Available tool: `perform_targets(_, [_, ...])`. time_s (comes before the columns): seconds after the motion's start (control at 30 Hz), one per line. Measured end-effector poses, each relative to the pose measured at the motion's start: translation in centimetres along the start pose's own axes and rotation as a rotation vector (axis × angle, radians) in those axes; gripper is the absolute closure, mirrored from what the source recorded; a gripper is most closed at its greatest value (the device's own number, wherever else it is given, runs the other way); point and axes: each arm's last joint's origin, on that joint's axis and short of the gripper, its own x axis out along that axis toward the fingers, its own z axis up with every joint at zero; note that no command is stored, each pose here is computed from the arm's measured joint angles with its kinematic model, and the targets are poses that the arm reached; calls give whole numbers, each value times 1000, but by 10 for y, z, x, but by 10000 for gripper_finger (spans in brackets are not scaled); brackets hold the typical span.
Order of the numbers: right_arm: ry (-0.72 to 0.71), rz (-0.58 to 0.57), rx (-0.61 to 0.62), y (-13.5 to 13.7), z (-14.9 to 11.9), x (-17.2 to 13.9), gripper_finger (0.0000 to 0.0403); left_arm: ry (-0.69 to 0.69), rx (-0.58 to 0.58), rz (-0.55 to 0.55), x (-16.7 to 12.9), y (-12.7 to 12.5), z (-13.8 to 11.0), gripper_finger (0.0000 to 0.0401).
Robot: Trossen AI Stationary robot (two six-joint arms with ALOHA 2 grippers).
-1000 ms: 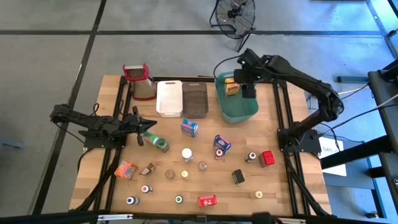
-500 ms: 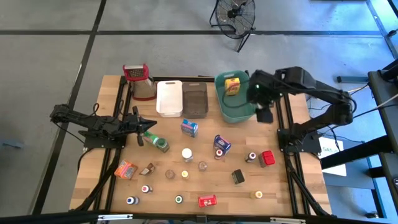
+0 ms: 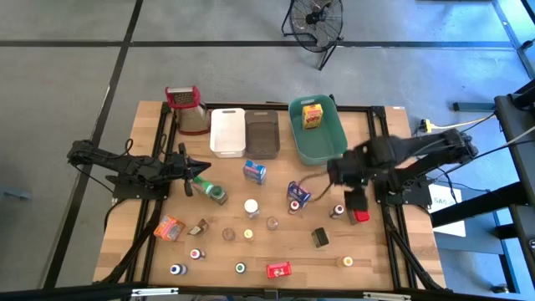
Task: Pick & Place Kitchen Items
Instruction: Put the purple food coloring bottle into the middle black transparent bin
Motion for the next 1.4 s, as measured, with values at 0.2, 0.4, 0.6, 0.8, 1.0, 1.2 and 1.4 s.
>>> perform_targets(0.2, [49,-16,-39,17,-9,30,153,0,0,0,0,0,0,397])
perform_targets(0.4, [-23,-65,-150,26,-8,46,153,0,0,0,0,0,0,397])
perform_targets(0.6, [-27,-63,-187,32,-12,64,153,0,1,0,0,0,0,397])
perform_targets(0.8, [-43,-56,-175,32,-12,76,153,0,9,0,0,0,0,397])
perform_targets(1.0, [-27,-63,-198,32,-12,88,153,0,8,0,0,0,0,397])
perform_targets(1.2, [13,-83,-200,33,-9,99,153,0,8,0,0,0,0,397])
perform_targets(1.4, [39,-95,-199,34,-6,106,153,0,8,1,0,0,0,397])
